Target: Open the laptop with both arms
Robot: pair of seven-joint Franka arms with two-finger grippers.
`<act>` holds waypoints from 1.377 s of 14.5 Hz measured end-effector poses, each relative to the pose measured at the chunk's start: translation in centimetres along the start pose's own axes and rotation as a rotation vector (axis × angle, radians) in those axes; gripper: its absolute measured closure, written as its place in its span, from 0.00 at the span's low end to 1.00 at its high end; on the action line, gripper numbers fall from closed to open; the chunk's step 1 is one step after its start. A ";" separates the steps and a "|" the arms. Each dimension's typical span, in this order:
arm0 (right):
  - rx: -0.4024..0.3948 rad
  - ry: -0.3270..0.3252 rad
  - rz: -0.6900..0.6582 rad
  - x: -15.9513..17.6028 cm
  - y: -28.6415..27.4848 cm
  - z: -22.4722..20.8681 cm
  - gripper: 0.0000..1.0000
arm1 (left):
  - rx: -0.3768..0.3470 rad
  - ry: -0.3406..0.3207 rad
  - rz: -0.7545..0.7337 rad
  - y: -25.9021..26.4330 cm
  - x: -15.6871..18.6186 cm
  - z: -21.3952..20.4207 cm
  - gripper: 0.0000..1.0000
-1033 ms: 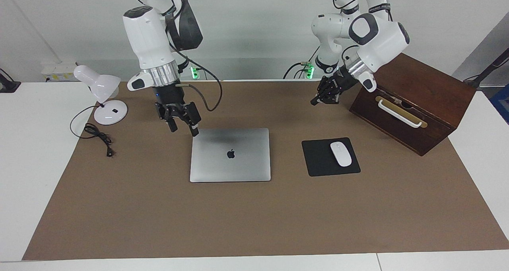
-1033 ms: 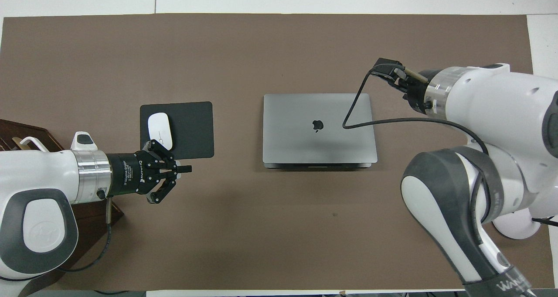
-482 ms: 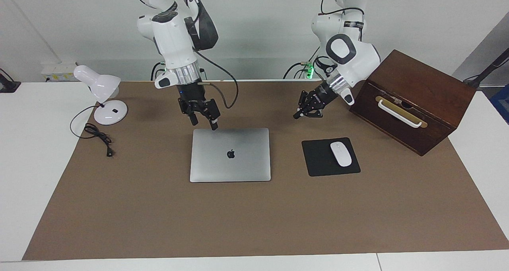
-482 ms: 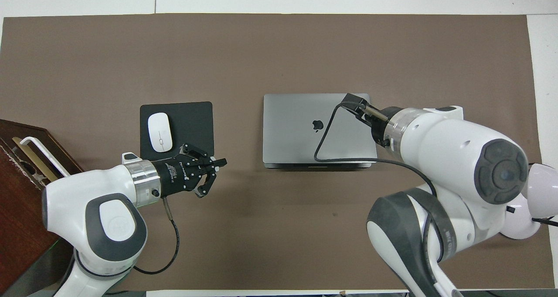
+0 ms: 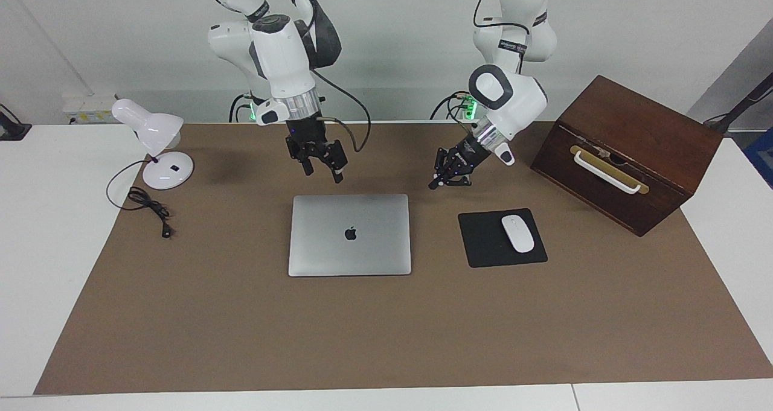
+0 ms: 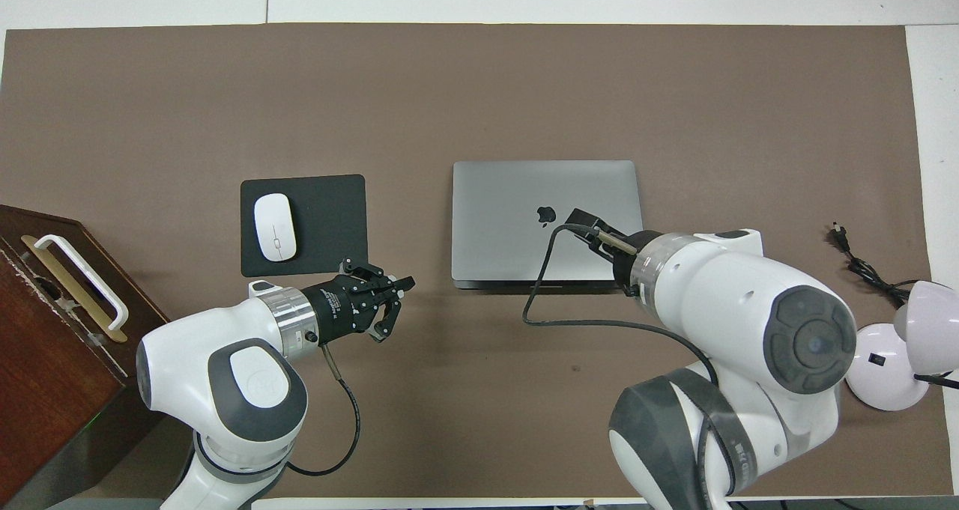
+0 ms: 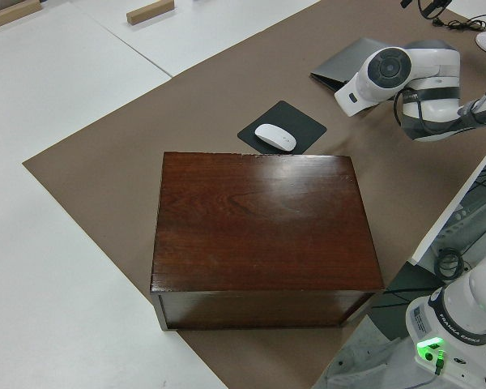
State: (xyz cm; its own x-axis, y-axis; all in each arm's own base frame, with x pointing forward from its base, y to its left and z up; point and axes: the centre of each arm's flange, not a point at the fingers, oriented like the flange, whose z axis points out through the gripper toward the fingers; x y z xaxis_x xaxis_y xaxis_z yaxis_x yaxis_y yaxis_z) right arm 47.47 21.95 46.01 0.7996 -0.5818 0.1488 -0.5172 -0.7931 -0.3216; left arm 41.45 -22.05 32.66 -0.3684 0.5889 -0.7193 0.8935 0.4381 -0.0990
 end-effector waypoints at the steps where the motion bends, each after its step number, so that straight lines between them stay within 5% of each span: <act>1: -0.006 -0.008 0.003 -0.6 0.0 0.4 0.00 | -0.012 0.004 0.001 -0.7 0.1 0.7 0.99; 5: -0.029 -0.035 0.020 -2.8 0.1 1.7 0.00 | -0.009 0.016 0.011 -2.7 0.8 3.1 0.99; 20: 0.006 -0.017 0.321 -2.7 0.7 4.8 0.00 | -0.022 -0.006 -0.007 -4.0 0.5 8.0 0.99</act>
State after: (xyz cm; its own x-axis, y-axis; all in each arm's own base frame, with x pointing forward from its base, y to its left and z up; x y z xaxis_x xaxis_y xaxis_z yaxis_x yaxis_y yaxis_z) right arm 46.43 23.80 40.87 0.6005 -0.7993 0.0230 -0.7425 -0.5681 -0.3550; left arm 39.79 -28.99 27.19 -0.3727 0.5821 -0.7227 0.8852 0.4567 -0.0886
